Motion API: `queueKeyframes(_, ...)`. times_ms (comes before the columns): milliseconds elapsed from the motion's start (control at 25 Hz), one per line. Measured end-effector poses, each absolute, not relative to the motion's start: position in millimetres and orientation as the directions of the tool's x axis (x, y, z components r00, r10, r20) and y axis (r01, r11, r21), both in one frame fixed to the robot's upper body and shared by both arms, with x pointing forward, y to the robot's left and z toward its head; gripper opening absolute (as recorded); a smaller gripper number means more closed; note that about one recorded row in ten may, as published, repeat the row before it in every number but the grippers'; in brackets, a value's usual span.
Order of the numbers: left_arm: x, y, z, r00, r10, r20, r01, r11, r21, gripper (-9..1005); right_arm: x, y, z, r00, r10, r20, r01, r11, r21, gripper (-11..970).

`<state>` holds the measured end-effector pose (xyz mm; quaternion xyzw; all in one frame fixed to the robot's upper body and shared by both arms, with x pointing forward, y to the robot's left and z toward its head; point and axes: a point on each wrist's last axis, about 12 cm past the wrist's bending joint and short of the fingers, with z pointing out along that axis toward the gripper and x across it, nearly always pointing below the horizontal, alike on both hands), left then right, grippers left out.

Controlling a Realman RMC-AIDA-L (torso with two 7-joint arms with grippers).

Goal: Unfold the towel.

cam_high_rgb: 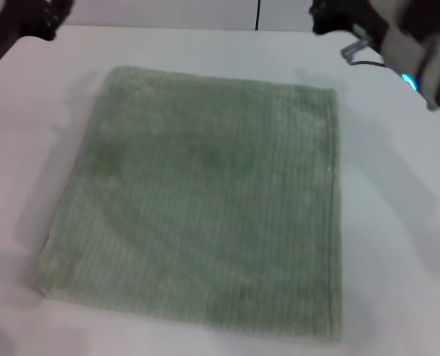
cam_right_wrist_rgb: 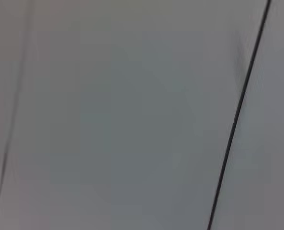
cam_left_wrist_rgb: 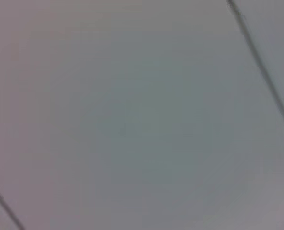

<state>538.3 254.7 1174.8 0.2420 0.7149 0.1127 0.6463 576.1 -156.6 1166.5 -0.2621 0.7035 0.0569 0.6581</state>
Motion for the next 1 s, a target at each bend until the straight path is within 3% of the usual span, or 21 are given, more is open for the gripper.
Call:
queueKeyframes(80, 535.8, 261.9, 1160.5, -0.012, 0.441, -0.898, 0.153, 0.888, 0.434, 585, 552.7, -164.4, 1162.3, 0.161, -0.197, -0.967, -0.403, 0.881, -0.247, 83)
queueKeyframes(120, 533.1, 265.5, 1152.6, 0.024, 0.403, -0.915, 0.123, 0.907, 0.403, 585, 528.3, -179.2, 1144.5, 0.286, -0.122, -0.95, -0.352, 0.909, -0.223, 86)
queueKeyframes(240, 522.5, 274.2, 1129.6, 0.122, 0.318, -0.94, 0.069, 0.942, 0.328, 585, 507.4, -193.2, 1125.3, 0.388, -0.081, -0.918, -0.314, 0.925, -0.214, 94)
queueKeyframes(320, 508.2, 286.8, 1107.3, 0.19, 0.231, -0.954, 0.034, 0.97, 0.241, 585, 474.8, -221.0, 1098.7, 0.511, 0.008, -0.86, -0.239, 0.962, -0.133, 99)
queueKeyframes(520, 483.2, 312.8, 1069.9, 0.27, 0.084, -0.959, 0.021, 0.995, 0.093, 584, 445.6, -262.8, 1069.4, 0.532, 0.086, -0.842, -0.079, 0.995, 0.052, 113)
queueKeyframes(640, 477.9, 320.0, 1059.9, 0.286, 0.08, -0.955, 0.019, 0.996, 0.089, 584, 441.0, -275.4, 1061.0, 0.506, 0.098, -0.857, -0.044, 0.995, 0.088, 121)
queueKeyframes(1000, 469.3, 327.4, 1036.7, 0.235, 0.13, -0.963, 0.021, 0.99, 0.138, 616, 427.0, -289.1, 1044.5, 0.439, 0.114, -0.891, -0.054, 0.993, 0.1, 140)
